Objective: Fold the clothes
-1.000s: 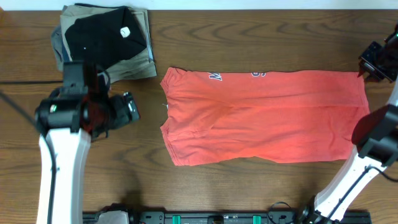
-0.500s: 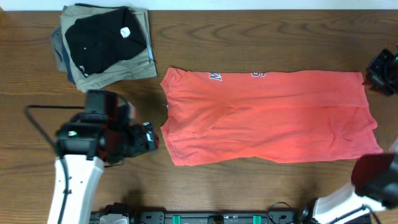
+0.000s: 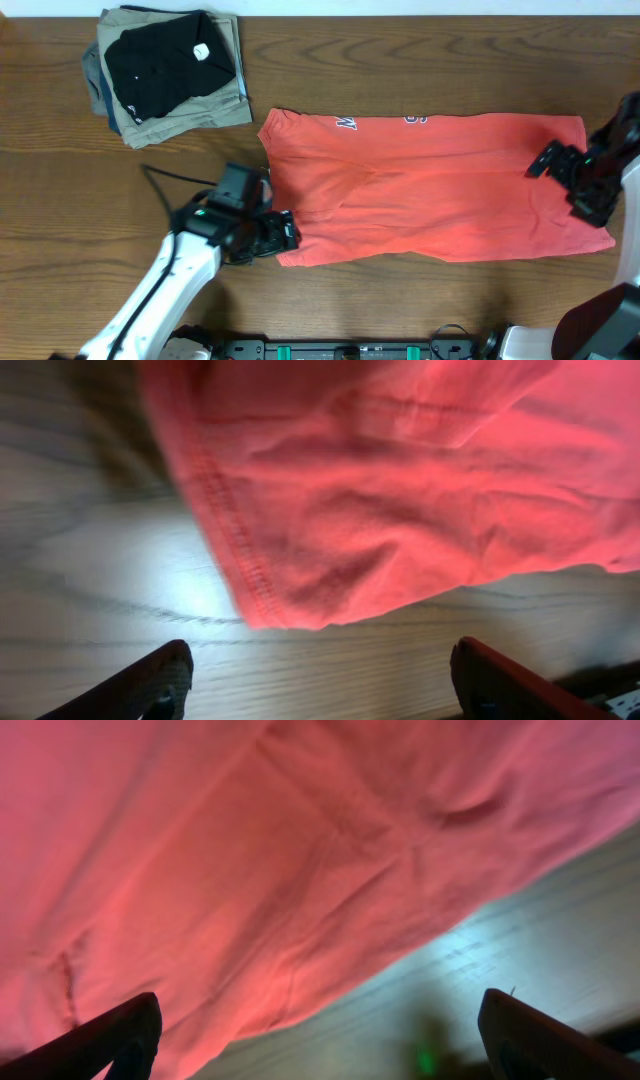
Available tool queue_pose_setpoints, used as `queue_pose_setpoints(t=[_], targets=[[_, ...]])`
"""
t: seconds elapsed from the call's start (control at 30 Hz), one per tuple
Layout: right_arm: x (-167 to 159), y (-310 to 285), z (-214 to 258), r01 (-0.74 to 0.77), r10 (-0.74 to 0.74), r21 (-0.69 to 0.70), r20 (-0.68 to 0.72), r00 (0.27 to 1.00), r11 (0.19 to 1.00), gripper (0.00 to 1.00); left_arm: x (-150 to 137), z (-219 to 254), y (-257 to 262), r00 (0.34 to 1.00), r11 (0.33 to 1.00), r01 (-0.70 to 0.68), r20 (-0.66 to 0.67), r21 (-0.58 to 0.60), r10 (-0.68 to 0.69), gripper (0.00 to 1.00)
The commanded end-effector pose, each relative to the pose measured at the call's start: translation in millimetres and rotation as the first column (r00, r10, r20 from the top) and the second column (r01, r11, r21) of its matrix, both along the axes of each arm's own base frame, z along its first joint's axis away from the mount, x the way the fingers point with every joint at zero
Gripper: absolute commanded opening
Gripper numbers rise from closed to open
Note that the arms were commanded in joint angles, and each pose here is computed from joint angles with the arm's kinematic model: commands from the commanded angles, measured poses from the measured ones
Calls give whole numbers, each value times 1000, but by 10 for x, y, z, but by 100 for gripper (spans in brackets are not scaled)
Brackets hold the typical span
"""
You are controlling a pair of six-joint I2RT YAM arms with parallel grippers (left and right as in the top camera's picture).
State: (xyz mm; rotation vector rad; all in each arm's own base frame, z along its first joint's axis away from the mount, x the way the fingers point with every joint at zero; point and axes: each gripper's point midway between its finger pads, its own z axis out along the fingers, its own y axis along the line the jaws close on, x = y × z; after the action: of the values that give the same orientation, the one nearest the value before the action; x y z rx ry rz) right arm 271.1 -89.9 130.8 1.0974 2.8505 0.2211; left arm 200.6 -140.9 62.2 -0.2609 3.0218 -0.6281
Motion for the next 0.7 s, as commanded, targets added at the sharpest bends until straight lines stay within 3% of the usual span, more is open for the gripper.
queue_pose_setpoints(t=[0.0,0.27,0.67], targets=[[-64,101,-214,-5,6,55,-14,1000,998,99,-96,-189,-55,995,999,-33,-98,30,36,81],[-134,73,-324,0,1,33,-42,999,999,99,-199,-485,-21,974,995,-40,-220,96,60,75],[-125,11,-331,38,-38,2,-46,998,999,99,-123,-661,-152,977,993,-33,-207,110,55,73]])
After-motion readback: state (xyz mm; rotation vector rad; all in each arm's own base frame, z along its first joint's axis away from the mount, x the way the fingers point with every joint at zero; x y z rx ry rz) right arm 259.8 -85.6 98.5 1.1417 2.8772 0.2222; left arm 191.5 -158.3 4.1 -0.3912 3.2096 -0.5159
